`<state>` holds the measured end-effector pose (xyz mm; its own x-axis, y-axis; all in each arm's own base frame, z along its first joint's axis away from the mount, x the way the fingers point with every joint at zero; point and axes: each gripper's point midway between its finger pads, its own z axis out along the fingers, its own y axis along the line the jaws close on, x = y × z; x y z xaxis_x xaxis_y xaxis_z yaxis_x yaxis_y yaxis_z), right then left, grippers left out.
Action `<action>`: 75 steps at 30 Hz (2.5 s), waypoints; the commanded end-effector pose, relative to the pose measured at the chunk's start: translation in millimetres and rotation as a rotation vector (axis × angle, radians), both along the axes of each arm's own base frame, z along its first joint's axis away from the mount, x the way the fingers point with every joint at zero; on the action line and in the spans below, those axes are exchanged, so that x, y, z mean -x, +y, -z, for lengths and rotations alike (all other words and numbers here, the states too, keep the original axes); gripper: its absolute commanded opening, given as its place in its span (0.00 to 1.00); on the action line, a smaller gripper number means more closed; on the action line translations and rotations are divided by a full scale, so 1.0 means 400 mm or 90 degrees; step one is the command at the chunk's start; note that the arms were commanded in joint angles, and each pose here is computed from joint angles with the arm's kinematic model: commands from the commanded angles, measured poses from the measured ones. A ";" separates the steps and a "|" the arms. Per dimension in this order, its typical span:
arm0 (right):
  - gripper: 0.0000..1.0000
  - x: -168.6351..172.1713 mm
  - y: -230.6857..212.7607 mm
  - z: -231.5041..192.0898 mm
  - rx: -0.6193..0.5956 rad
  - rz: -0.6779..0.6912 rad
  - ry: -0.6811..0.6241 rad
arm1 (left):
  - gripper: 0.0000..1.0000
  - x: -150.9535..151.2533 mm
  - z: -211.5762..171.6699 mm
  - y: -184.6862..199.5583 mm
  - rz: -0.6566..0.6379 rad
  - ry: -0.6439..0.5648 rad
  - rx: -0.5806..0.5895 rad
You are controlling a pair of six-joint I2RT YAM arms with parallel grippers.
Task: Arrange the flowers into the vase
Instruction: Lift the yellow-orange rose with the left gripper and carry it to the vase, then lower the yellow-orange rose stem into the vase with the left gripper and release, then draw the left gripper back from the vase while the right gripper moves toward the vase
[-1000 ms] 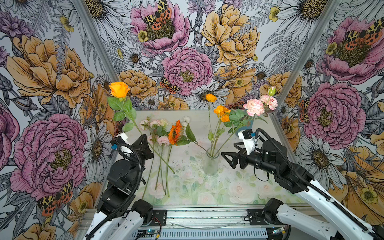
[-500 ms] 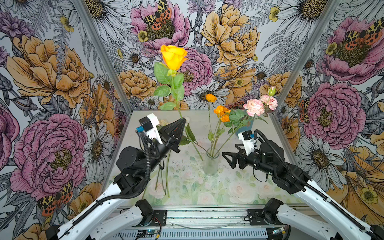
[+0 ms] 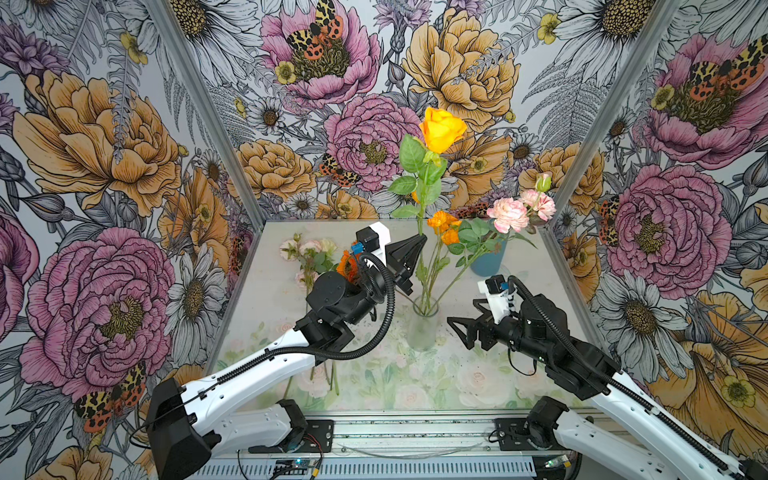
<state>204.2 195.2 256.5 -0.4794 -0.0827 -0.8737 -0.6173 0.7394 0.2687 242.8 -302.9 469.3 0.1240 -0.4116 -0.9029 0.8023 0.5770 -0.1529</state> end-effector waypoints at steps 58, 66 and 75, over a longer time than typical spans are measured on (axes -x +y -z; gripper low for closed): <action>0.99 -0.075 0.114 0.155 -0.009 -0.034 -0.121 | 0.99 0.253 0.458 0.065 0.156 0.323 -0.364; 0.99 -0.092 0.149 0.205 0.017 -0.030 -0.168 | 0.99 0.252 0.450 0.081 0.144 0.333 -0.351; 1.00 -0.119 0.165 0.213 0.010 -0.018 -0.211 | 0.99 0.245 0.482 0.084 0.140 0.360 -0.379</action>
